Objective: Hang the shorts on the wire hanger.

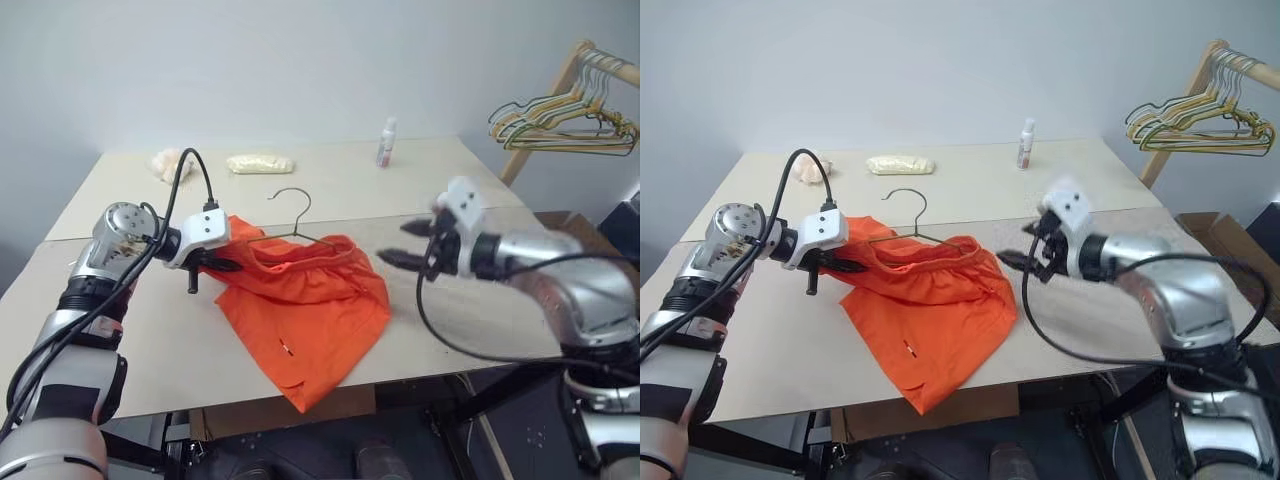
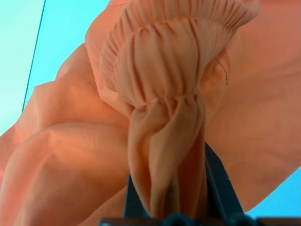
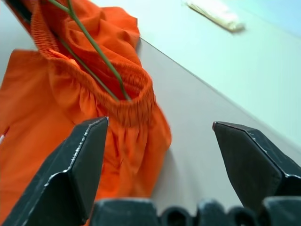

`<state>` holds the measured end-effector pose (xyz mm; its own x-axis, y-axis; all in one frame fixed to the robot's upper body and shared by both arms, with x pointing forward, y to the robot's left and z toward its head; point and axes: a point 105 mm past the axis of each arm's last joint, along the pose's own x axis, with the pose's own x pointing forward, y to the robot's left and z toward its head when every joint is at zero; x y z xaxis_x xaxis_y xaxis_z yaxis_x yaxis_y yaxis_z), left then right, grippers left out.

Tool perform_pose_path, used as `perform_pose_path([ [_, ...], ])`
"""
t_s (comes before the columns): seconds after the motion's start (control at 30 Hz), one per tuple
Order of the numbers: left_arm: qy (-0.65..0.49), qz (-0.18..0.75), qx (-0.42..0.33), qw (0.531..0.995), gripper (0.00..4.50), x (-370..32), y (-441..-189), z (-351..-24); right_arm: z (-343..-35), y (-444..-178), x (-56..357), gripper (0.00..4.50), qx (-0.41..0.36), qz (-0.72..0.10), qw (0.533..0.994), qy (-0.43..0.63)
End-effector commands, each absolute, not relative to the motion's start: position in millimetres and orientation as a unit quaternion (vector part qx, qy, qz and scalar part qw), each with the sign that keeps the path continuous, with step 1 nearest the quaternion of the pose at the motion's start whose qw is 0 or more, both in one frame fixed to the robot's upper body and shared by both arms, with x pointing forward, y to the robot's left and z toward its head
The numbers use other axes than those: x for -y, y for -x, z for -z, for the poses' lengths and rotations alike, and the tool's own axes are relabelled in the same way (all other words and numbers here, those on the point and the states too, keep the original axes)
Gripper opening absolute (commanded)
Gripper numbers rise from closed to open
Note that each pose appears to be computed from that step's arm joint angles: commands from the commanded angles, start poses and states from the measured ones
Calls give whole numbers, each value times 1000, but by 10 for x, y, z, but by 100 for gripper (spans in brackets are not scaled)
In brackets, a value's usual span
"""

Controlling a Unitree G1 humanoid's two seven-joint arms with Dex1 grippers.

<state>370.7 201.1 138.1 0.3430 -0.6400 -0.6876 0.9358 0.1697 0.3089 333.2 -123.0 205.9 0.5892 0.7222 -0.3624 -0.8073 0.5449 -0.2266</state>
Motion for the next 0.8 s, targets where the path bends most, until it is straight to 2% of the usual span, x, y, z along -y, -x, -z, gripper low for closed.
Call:
perform_pose_path([
  [0.03, -372, 536, -172, 738, 0, -1968, -3739, -1576, -1867, -3400, 1133, 417, -168, -472, 833, 232],
  [0.3, -377, 544, -161, 733, 0, -1935, -3714, -1624, -1678, -3720, 901, 417, -194, -507, 771, 332],
  [0.53, -377, 555, -152, 726, 0, -1887, -3683, -1624, -1540, -3755, 643, 417, -224, -562, 715, 349],
  [0.63, -376, 558, -150, 724, 0, -1861, -3676, -1620, -1467, -3749, 555, 363, -237, -580, 689, 365],
  [0.8, -380, 563, -149, 719, 0, -1845, -3665, -1614, -1538, -3796, 454, 193, -229, -588, 678, 377],
])
